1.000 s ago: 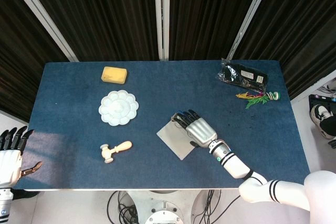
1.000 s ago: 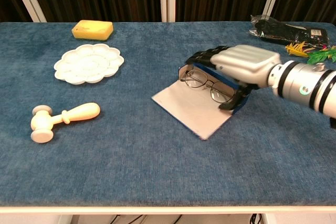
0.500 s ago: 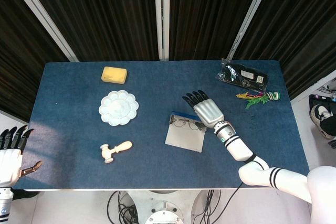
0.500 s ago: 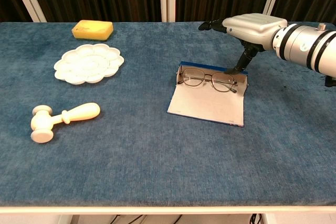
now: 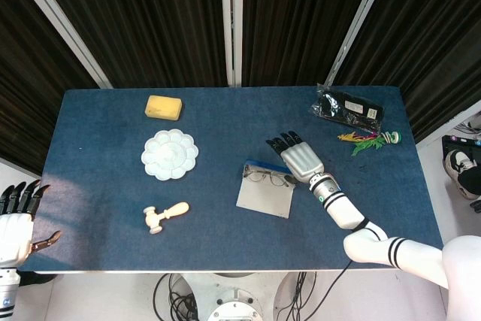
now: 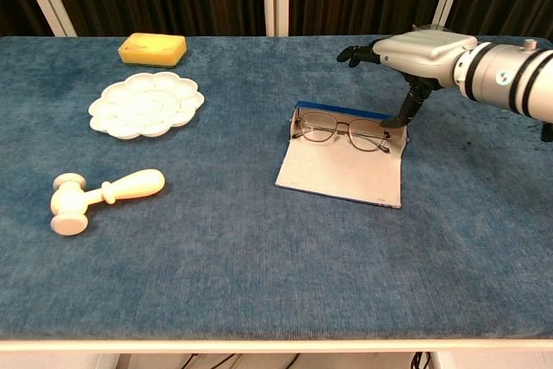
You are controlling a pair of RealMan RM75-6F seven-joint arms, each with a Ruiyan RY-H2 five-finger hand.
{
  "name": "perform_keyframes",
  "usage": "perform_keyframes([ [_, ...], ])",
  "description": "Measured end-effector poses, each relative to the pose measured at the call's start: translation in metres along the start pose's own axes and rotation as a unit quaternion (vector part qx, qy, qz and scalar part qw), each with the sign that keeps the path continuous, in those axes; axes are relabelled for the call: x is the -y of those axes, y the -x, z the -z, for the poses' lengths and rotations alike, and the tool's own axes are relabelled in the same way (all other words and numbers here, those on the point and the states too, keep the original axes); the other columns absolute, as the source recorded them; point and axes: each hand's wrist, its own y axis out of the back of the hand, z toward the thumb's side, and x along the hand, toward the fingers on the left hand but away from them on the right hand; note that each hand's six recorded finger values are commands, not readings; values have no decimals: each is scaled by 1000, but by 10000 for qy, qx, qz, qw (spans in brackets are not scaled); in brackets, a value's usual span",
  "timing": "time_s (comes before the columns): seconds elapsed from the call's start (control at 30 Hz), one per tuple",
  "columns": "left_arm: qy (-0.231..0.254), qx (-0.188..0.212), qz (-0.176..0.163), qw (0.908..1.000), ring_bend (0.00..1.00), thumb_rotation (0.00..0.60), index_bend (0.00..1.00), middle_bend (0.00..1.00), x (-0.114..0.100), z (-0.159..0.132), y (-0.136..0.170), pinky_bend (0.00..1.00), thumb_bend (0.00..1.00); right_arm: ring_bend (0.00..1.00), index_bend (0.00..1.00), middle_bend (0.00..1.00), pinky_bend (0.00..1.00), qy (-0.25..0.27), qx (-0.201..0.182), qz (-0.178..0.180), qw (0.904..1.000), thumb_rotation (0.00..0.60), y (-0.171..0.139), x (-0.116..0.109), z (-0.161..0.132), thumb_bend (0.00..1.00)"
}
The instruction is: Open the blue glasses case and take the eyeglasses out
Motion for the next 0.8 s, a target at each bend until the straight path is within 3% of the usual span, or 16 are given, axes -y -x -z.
perform_keyframes([
  [0.37, -20, -53, 45, 10000, 0, 600, 146, 66, 1, 3, -1, 0, 37, 0, 0, 187, 0, -256, 105, -16, 9996, 600, 52, -20, -16, 214],
  [0.53, -10, -91, 50, 9999, 0, 600, 146, 66, 1, 5, -1, 0, 37, 0, 1, 254, 0, -150, -96, -166, 9997, 600, 53, -22, -30, 249],
  [0.8, -4, -43, 57, 10000, 0, 600, 147, 65, 2, 3, -3, 0, 37, 0, 178, 287, 0, 81, -285, -433, 9986, 600, 46, -24, -39, 341],
])
